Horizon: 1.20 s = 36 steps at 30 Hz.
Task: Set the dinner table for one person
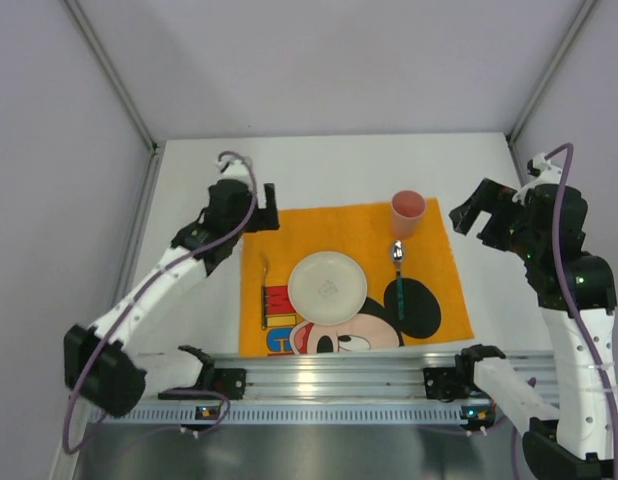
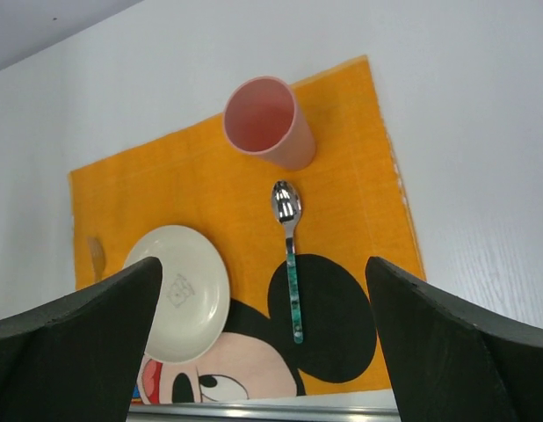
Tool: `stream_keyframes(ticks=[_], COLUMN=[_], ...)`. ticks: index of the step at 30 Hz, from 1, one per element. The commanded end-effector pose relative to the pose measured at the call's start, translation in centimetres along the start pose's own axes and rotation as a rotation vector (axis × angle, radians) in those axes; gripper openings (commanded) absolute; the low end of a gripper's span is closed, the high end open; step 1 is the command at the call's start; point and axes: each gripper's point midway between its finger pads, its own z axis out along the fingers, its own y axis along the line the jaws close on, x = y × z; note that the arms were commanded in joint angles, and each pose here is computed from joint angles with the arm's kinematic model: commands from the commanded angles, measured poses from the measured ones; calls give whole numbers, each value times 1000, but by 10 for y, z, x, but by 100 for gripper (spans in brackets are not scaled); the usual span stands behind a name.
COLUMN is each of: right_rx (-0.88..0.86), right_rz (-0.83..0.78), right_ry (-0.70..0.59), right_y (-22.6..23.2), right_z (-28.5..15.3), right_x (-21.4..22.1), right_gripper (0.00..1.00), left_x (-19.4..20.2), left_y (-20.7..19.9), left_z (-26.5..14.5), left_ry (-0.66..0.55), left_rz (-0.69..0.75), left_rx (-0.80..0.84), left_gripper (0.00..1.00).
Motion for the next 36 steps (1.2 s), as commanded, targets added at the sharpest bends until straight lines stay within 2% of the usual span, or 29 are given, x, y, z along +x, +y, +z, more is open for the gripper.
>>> stream_keyframes(ticks=[1, 2, 3, 4, 5, 7, 8, 10, 11, 12, 14, 17, 18, 21, 24, 28, 32, 36], right_rx=[-146, -152, -157, -161, -169, -182, -182, -184, -179, -165, -118, -93, -92, -133, -157, -192, -123, -124], right_rz=[0, 2, 3, 6, 8, 11, 11, 3, 5, 6, 34, 18, 12, -16, -19, -39, -3, -13], right_ry=[-66, -75, -84, -95, -97, -102, -104, -104, -102, -104, -114, -131, -128, -97, -60, -36, -23, -35], right_y=[25, 25, 25, 24, 25, 26, 25, 25, 24, 22, 14, 9, 10, 18, 24, 32, 26, 30], right_z=[-7, -8, -9, -11, -11, -10, -9, -8, -6, -4, 0, 0, 1, 3, 7, 10, 28, 42], right_x=[-12, -12, -12, -10, -9, -6, -5, -4, -4, -4, -5, -7, -6, 0, 6, 11, 12, 6], right_gripper=[100, 100, 100, 100, 100, 100, 100, 100, 100, 100, 100, 100, 100, 100, 100, 100, 100, 100], left_x=[-53, -52, -10, -35, -28, -6, -3, 25, 21, 41, 39, 41, 33, 41, 45, 47, 46, 46], left_y=[71, 81, 90, 99, 107, 129, 134, 142, 146, 153, 168, 180, 180, 184, 182, 187, 182, 182], left_z=[-38, -42, -23, -38, -34, -11, -8, 11, 13, 30, 39, 66, 69, 77, 69, 78, 77, 77], left_ry=[-446, -503, -462, -630, -651, -606, -621, -556, -583, -516, -537, -443, -488, -509, -571, -519, -521, -523], left_rz=[54, 176, 252, 233, 207, 128, 108, 123, 114, 118, 71, 30, 31, 40, 46, 43, 54, 53], left_rx=[-211, -237, -216, -222, -215, -187, -212, -217, -212, -218, -237, -209, -190, -146, -137, -154, -159, -160], left_gripper=[99, 99, 99, 99, 99, 99, 99, 99, 99, 99, 99, 98, 99, 99, 99, 99, 99, 99])
